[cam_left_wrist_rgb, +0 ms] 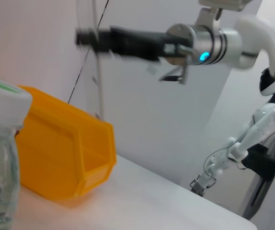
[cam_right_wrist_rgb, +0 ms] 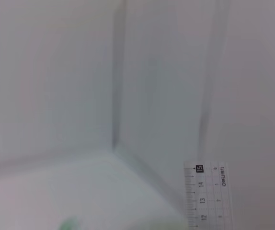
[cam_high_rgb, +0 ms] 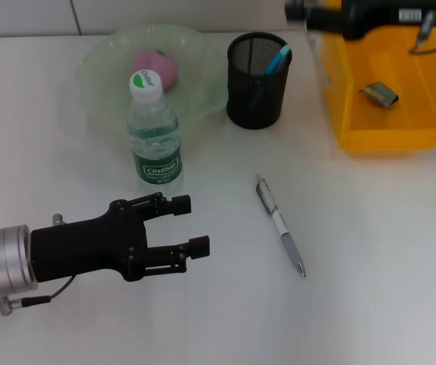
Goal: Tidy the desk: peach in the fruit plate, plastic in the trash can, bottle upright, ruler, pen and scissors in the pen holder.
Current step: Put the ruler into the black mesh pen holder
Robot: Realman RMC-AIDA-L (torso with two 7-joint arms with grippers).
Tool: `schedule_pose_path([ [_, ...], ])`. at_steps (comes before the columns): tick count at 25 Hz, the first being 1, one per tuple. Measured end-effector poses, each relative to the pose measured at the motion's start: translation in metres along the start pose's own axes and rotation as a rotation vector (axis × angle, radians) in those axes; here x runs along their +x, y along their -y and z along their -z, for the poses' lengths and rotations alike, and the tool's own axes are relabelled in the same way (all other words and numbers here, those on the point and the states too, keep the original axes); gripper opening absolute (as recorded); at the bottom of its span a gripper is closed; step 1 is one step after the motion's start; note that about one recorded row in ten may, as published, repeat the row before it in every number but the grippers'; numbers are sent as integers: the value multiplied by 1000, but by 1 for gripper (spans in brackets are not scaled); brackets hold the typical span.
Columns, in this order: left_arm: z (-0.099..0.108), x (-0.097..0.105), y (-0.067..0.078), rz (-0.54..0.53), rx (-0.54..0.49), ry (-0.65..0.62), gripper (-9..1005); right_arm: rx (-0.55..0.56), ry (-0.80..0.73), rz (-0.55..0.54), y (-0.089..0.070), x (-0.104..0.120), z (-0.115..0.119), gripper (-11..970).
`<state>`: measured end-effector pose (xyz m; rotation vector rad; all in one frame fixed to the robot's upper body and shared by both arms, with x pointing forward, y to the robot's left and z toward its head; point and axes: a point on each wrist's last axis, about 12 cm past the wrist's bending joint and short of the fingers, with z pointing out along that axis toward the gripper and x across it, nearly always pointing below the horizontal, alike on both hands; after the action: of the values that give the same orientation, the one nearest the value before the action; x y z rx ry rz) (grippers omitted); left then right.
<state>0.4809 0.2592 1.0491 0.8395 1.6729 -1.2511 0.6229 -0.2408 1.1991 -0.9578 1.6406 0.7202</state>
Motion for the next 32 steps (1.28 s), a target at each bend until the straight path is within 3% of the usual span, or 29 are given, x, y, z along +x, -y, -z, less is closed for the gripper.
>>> schedule_pose_path([
  [5,1,-2,0,-13,-11,33,832,126,297,-162,5,33,-20,407],
  [11,2,-3,1,-20,-15,59,832,226,421,-213,-7,58,-52,414],
  [17,3,-2,2,-50,-8,49,832,302,368,-197,-20,70,-85,422],
  [23,3,0,2,-70,-10,46,832,352,337,-194,-22,78,-87,429],
  [32,3,1,4,-85,-6,48,832,340,318,-199,-26,83,-89,441],
])
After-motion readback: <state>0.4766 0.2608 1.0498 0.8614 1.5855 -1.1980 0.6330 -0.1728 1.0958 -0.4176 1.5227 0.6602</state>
